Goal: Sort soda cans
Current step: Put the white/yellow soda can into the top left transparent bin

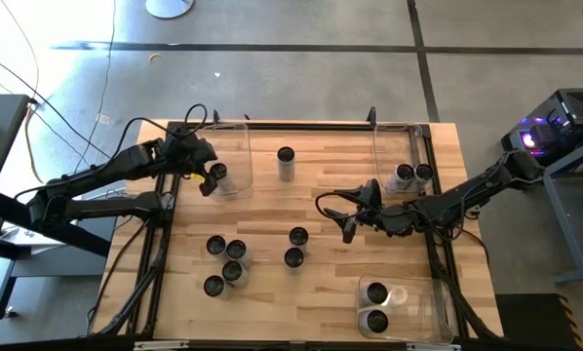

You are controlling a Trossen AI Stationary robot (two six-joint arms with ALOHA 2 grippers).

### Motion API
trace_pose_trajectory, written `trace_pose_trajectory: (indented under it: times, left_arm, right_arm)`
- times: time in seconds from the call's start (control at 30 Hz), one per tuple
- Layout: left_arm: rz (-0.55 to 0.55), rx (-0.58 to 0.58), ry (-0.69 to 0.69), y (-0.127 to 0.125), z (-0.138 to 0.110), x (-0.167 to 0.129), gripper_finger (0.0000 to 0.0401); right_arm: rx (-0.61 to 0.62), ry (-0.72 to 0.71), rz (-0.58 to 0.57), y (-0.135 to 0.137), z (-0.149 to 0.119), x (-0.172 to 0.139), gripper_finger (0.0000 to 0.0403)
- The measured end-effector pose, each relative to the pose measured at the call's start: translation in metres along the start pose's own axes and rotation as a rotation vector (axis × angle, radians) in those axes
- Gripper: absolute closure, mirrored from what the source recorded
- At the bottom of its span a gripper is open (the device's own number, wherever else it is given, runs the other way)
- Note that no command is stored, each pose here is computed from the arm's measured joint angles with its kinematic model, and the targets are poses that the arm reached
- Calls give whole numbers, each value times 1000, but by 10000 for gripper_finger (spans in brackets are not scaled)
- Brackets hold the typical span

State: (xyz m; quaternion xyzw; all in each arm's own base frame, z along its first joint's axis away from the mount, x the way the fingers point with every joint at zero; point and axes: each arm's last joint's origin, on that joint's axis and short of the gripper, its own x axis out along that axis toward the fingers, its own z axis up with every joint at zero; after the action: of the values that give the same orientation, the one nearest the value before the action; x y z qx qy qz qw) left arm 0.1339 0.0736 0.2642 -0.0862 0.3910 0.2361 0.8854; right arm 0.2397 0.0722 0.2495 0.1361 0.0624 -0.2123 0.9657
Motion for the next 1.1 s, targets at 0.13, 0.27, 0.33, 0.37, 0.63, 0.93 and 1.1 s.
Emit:
trace_pose_trajectory:
  times: [0.13,0.27,0.33,0.37,0.63,0.93,1.1]
  left_arm:
    - [3,17,7,0,0,1,98]
    - [-3,41,4,0,0,1,98]
    - [-6,44,4,0,0,1,98]
    - [-8,44,3,0,0,1,98]
    - [-24,54,-7,-3,1,1,98]
    - [42,110,-15,-10,2,0,98]
    - [62,128,-22,-13,2,-1,98]
  right_arm:
    - [0,0,0,0,0,0,93]
    - [0,0,0,0,0,0,93]
    - [0,0,0,0,0,0,93]
    - [0,0,0,0,0,0,93]
    - [-1,0,0,0,0,0,93]
    - [0,0,0,0,0,0,93]
    - [3,0,0,0,0,0,93]
